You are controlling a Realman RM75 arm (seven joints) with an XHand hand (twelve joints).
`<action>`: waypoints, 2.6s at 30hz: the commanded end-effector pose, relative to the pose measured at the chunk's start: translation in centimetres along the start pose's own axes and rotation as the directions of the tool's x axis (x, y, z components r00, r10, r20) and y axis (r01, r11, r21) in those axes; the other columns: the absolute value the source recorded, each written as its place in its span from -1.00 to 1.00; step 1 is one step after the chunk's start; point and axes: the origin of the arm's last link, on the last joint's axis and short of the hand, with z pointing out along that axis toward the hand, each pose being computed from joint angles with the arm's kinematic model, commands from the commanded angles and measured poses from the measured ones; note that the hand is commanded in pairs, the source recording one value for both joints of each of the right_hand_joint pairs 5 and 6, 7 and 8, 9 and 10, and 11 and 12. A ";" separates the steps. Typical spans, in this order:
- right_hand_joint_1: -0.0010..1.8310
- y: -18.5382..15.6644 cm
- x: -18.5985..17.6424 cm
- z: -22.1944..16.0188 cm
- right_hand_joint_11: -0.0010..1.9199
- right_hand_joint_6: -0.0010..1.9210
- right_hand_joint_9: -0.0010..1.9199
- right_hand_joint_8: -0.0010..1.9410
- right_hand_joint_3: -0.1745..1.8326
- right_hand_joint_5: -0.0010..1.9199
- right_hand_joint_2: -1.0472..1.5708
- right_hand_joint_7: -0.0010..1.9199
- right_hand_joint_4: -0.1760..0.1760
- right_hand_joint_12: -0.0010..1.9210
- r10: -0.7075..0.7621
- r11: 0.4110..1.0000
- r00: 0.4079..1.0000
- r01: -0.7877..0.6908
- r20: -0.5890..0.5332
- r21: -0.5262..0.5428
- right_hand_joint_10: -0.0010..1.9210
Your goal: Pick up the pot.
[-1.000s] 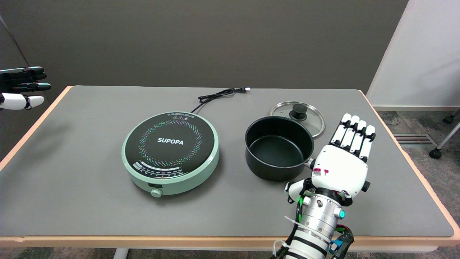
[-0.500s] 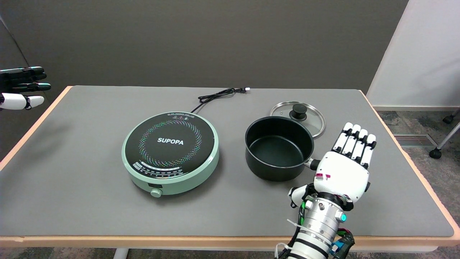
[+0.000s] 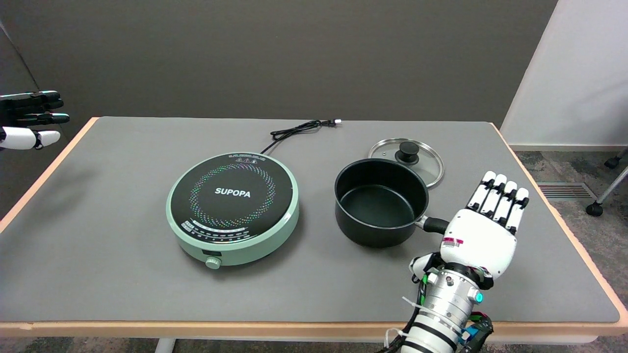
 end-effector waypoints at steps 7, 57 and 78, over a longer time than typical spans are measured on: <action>0.39 -0.3 -2.0 3.3 -0.99 -0.99 -0.99 -0.99 0.06 -0.99 -0.33 -0.99 -0.35 -0.99 -0.010 1.000 0.997 0.012 0.081 -0.024 -0.99; 0.32 -1.1 -3.3 4.5 -0.22 -0.22 -0.22 -0.23 1.00 -0.22 -0.50 -0.22 0.30 -0.22 -0.006 1.000 0.988 0.009 0.157 -0.013 -0.22; 0.37 -2.2 -2.1 4.8 0.22 0.22 0.22 0.21 0.67 0.22 -0.25 0.22 -0.09 0.22 -0.105 0.993 0.991 0.100 0.083 0.070 0.22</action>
